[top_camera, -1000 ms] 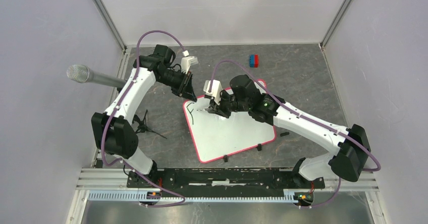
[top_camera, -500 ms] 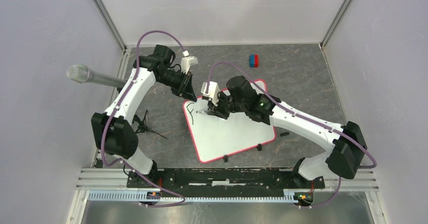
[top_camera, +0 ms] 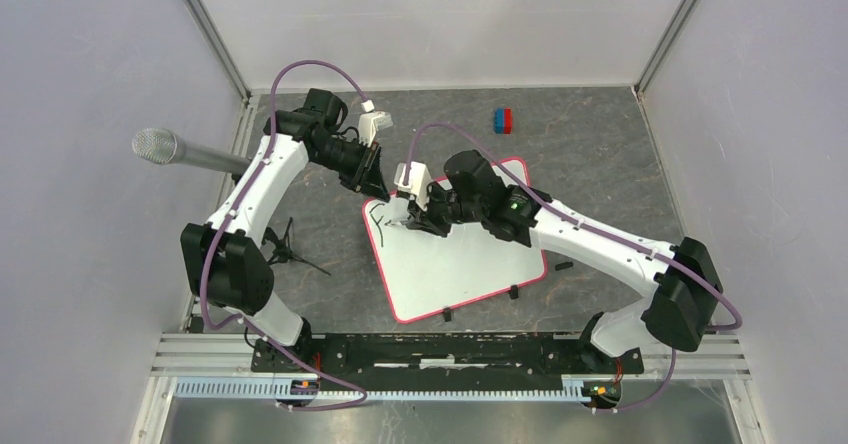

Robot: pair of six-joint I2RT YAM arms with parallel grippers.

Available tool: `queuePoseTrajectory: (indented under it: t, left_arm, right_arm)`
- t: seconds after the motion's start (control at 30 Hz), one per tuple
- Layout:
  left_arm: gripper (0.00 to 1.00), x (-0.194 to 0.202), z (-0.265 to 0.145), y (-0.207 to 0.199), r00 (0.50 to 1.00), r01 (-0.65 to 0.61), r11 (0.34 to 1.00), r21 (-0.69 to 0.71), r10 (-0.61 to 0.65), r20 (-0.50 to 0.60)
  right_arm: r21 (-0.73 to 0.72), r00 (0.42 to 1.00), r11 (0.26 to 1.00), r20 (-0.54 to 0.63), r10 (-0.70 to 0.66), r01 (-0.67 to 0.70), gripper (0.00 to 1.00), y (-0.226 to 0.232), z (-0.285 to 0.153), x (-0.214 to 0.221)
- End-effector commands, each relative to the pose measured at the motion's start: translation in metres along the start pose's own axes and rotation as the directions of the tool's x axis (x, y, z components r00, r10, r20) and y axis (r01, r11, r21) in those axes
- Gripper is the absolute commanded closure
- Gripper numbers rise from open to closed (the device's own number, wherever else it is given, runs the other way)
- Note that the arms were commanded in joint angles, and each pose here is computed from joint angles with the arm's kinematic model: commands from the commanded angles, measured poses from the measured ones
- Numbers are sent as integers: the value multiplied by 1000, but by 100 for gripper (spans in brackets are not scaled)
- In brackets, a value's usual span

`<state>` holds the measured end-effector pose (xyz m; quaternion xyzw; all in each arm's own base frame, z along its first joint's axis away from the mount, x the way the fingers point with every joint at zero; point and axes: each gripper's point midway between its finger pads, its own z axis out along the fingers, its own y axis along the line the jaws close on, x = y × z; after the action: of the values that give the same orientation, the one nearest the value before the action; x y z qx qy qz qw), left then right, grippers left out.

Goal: Write a sentence on the whiteboard

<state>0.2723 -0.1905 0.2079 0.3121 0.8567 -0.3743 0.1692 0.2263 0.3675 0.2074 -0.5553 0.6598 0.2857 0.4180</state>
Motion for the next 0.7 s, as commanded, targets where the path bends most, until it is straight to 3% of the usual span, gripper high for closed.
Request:
queuePoseTrajectory:
  t: [0.0,0.27,0.67]
  left_arm:
    - [98,-2,-6,-10,999,-39,999,14,38,24]
    - [98,-2,-6,-10,999,-37,999,15,36,24]
    - [98,-2,-6,-10,999,-36,999,16,36,24]
  right_arm:
    - [14,1000,1000,-22,-3,4,100,1,-2,11]
    - [10,1000,1000,-19,-11,11,100,5,-10,12]
    - [113,1000,994,18,1,-3,100,-27,-13,-10]
